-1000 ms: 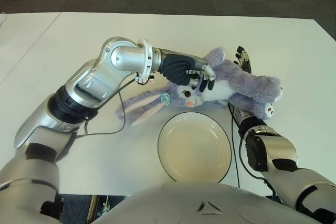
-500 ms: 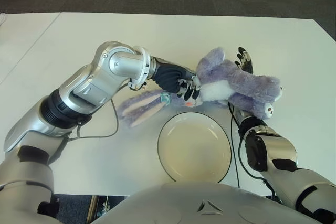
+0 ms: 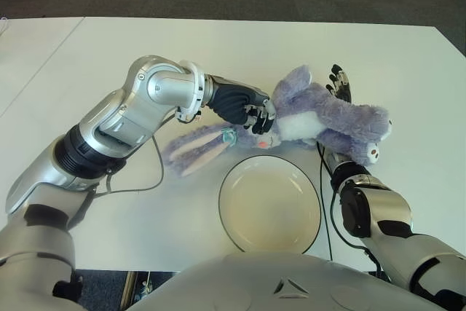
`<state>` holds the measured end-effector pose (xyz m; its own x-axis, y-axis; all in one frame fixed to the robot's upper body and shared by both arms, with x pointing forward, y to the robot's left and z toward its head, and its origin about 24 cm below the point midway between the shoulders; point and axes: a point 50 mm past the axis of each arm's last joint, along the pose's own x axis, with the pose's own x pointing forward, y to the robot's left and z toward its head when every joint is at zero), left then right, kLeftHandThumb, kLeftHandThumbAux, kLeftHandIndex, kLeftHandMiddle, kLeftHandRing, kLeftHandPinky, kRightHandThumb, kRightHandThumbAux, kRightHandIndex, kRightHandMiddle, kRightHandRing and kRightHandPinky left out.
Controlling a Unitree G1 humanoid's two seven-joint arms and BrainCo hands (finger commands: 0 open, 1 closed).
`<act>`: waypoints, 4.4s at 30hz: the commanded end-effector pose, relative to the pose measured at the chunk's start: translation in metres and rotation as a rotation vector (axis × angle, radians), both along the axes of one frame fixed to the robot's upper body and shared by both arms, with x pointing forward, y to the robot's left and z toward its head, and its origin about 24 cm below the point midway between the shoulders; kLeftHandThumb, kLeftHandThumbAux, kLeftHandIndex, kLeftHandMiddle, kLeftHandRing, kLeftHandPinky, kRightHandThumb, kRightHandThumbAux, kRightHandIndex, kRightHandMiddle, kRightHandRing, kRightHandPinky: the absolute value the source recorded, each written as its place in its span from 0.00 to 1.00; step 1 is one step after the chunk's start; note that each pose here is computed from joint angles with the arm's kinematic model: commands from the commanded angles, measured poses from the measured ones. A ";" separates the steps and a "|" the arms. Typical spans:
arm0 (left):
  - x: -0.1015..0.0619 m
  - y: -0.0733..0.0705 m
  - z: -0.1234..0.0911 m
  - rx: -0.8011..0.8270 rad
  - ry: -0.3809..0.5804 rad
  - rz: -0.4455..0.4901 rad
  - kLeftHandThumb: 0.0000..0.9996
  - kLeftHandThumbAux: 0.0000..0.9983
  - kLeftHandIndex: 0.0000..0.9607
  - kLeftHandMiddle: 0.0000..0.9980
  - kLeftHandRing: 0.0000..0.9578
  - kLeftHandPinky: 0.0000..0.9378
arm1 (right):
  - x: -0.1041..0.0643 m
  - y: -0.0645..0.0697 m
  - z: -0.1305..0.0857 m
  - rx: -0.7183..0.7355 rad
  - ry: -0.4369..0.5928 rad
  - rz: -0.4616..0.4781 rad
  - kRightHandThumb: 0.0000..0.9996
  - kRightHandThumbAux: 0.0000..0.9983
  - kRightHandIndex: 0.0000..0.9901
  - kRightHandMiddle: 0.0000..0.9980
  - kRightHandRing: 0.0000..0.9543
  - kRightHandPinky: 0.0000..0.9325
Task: Put the doll into the plate.
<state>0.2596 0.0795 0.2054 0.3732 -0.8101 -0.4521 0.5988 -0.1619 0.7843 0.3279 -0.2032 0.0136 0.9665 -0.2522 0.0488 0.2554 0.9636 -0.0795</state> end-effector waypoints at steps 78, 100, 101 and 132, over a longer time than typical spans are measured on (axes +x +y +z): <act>0.025 0.010 -0.162 -0.218 -0.286 0.147 0.10 0.25 0.00 0.00 0.00 0.00 | -0.089 0.038 -0.085 -0.141 0.227 0.145 0.23 0.75 0.27 0.06 0.00 0.00; 0.015 0.003 -0.172 -0.169 -0.097 0.192 0.14 0.38 0.00 0.00 0.10 0.30 | -0.090 0.032 -0.082 -0.240 0.189 0.098 0.69 0.73 0.41 0.05 0.01 0.07; 0.015 0.002 -0.172 -0.167 -0.089 0.194 0.18 0.40 0.00 0.00 0.14 0.34 | -0.090 0.032 -0.082 -0.242 0.187 0.095 0.69 0.73 0.41 0.05 0.02 0.09; 0.028 -0.026 -0.182 0.083 -0.012 0.138 0.25 0.34 0.48 0.70 0.70 0.78 | -0.089 0.030 -0.076 -0.109 0.125 0.085 1.00 0.74 0.29 0.01 0.19 0.45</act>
